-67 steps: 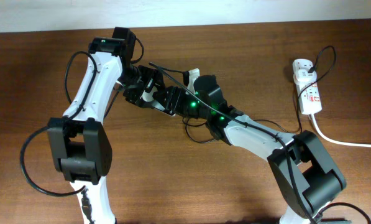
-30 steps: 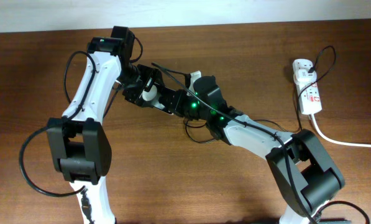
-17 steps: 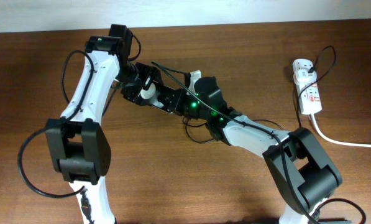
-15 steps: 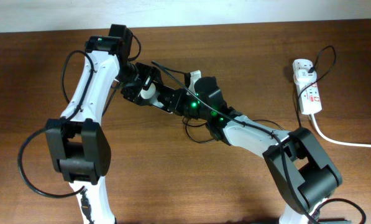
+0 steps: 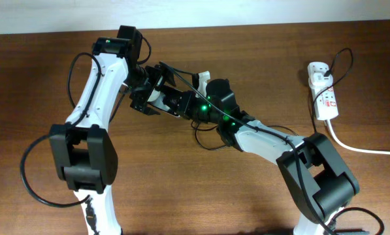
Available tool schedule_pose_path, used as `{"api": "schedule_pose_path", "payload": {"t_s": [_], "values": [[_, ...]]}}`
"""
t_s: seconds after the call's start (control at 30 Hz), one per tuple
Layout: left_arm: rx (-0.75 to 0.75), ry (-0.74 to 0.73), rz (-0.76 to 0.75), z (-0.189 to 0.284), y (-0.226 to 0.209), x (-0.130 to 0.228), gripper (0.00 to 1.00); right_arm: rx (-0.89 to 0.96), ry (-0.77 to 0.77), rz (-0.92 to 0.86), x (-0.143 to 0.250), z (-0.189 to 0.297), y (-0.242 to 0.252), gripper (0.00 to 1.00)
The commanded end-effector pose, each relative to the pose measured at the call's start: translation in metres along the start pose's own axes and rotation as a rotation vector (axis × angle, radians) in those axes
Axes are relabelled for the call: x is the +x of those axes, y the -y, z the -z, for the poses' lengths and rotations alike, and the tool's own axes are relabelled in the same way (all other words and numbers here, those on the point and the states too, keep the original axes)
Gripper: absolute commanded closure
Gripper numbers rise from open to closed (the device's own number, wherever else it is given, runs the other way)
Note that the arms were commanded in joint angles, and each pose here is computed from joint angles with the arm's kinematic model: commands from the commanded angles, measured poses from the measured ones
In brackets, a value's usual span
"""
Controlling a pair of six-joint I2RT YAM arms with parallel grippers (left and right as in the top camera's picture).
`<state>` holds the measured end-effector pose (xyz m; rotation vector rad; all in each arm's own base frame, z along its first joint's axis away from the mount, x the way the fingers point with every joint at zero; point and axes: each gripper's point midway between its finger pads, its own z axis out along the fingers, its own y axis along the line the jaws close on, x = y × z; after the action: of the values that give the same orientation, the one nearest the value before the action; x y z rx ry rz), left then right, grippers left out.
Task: Plug charger to phone and switch on socket
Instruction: 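Open the left gripper and pull the phone away with the right gripper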
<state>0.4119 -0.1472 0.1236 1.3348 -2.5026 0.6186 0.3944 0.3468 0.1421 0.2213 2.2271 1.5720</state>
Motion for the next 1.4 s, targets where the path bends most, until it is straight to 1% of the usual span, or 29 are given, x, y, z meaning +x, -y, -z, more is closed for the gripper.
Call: {"api": "schedule_pose_path", "payload": {"t_s": [0.0, 0.03, 0.1, 0.13, 0.27, 0.37, 0.43, 0.57, 0.6, 0.67, 0.73, 0.77, 0.83, 0.87, 0.9, 1.0, 1.13, 1.23, 1.27, 1.33, 1.37], "values": [[0.001, -0.002, 0.002, 0.001, 0.000, 0.000, 0.01, -0.044, -0.008, 0.030, -0.002, 0.003, -0.022, 0.96], [0.003, -0.001, 0.002, 0.001, 0.000, -0.001, 0.01, -0.032, -0.010, 0.022, -0.002, 0.004, -0.019, 0.96], [0.022, 0.010, -0.127, 0.004, 0.002, -0.009, 0.01, 0.012, -0.014, -0.010, -0.005, 0.007, -0.006, 0.96], [0.029, 0.016, -0.166, 0.007, 0.001, -0.015, 0.01, 0.028, -0.017, -0.015, -0.006, 0.009, -0.001, 0.96], [0.065, 0.047, -0.217, 0.021, -0.002, -0.041, 0.01, 0.053, -0.043, 0.013, -0.010, 0.017, 0.012, 0.96], [0.092, 0.055, -0.350, 0.032, -0.007, -0.057, 0.01, 0.099, -0.067, 0.025, -0.015, 0.030, 0.029, 0.96], [0.144, 0.025, -0.492, 0.037, -0.005, -0.056, 0.01, 0.116, -0.066, 0.059, -0.021, 0.043, 0.028, 0.96], [0.235, -0.010, -0.677, 0.041, 0.007, -0.046, 0.01, 0.142, -0.035, 0.112, -0.035, 0.075, 0.013, 0.96], [0.257, -0.018, -0.700, 0.042, 0.010, -0.043, 0.01, 0.148, -0.028, 0.125, -0.038, 0.084, 0.010, 0.96], [0.276, -0.021, -0.707, 0.043, 0.014, -0.042, 0.01, 0.167, -0.013, 0.136, -0.042, 0.102, 0.004, 0.96], [0.279, -0.017, -0.710, 0.043, 0.015, -0.042, 0.00, 0.192, 0.010, 0.146, -0.047, 0.131, -0.002, 0.96], [0.279, -0.017, -0.710, 0.043, 0.015, -0.043, 0.03, 0.196, 0.018, 0.154, -0.047, 0.144, -0.005, 0.96], [0.279, -0.017, -0.710, 0.043, 0.015, -0.042, 0.04, 0.199, 0.025, 0.155, -0.045, 0.162, -0.008, 0.96], [0.279, -0.017, -0.710, 0.043, 0.015, -0.042, 0.04, 0.210, 0.036, 0.143, -0.045, 0.173, -0.007, 0.96], [0.279, -0.017, -0.710, 0.043, 0.015, -0.043, 0.01, 0.204, 0.045, 0.149, -0.045, 0.185, -0.009, 0.96], [0.285, -0.008, -0.717, 0.044, 0.017, -0.044, 0.01, 0.189, 0.100, 0.132, -0.039, 0.218, -0.008, 0.96], [0.286, -0.010, -0.720, 0.043, 0.018, -0.043, 0.01, 0.201, 0.157, 0.065, -0.024, 0.246, 0.014, 0.96], [0.281, -0.020, -0.740, 0.039, 0.021, -0.034, 0.01, 0.179, 0.191, 0.017, -0.017, 0.260, 0.025, 0.96], [0.287, -0.026, -0.764, 0.036, 0.024, -0.029, 0.01, 0.173, 0.205, -0.001, -0.017, 0.262, 0.027, 0.96], [0.371, -0.062, -0.865, 0.037, 0.040, -0.009, 0.01, 0.148, 0.229, -0.060, -0.018, 0.262, 0.027, 0.96], [0.395, -0.071, -0.886, 0.037, 0.045, -0.004, 0.01, 0.137, 0.240, -0.078, -0.020, 0.262, 0.026, 0.96]]}}
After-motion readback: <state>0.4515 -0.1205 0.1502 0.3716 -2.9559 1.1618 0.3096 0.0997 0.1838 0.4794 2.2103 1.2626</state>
